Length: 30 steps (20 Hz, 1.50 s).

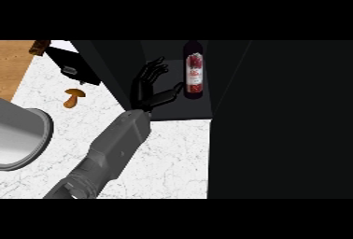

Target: Pick up the wine, place it into the cabinet and close the cabinet

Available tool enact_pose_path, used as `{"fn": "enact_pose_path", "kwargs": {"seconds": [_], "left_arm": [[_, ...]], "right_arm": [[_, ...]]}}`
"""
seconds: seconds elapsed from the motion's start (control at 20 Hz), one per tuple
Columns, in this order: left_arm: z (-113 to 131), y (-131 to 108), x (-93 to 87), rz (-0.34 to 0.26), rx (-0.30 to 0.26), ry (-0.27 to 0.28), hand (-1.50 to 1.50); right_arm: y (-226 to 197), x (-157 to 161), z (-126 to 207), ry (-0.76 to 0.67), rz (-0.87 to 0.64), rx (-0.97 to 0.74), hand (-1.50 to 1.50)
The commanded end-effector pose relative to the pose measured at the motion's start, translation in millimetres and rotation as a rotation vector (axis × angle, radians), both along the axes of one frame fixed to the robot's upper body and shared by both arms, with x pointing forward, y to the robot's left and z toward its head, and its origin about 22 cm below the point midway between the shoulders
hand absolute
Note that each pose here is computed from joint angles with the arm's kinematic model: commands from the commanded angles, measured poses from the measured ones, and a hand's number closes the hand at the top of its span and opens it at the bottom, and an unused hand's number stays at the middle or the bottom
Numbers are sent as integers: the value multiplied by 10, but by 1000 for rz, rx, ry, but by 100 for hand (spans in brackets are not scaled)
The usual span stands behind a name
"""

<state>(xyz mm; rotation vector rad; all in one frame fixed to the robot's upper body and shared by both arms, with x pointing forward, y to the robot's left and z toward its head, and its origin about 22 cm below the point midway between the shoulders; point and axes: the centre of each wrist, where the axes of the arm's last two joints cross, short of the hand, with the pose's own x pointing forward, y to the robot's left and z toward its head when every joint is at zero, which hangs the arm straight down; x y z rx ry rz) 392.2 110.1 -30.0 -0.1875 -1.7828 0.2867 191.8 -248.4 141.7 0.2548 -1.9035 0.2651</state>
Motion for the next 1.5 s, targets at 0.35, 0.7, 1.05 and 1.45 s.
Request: {"fn": "enact_pose_path", "kwargs": {"seconds": [0.35,0.7,1.05,1.45], "left_arm": [[-51,280,-95,26,47,-78,-150],[49,-102,-498,-127,35,-89,-150],[420,-85,-1090,-250,28,-91,-150],[881,356,-1733,-263,6,-105,-150]], "right_arm": [[-68,-108,-27,21,-22,2,-150],[-9,-239,95,25,-23,-4,-150],[-39,-243,231,6,-29,-6,-150],[36,-170,223,-1,-8,-13,-150]]}}
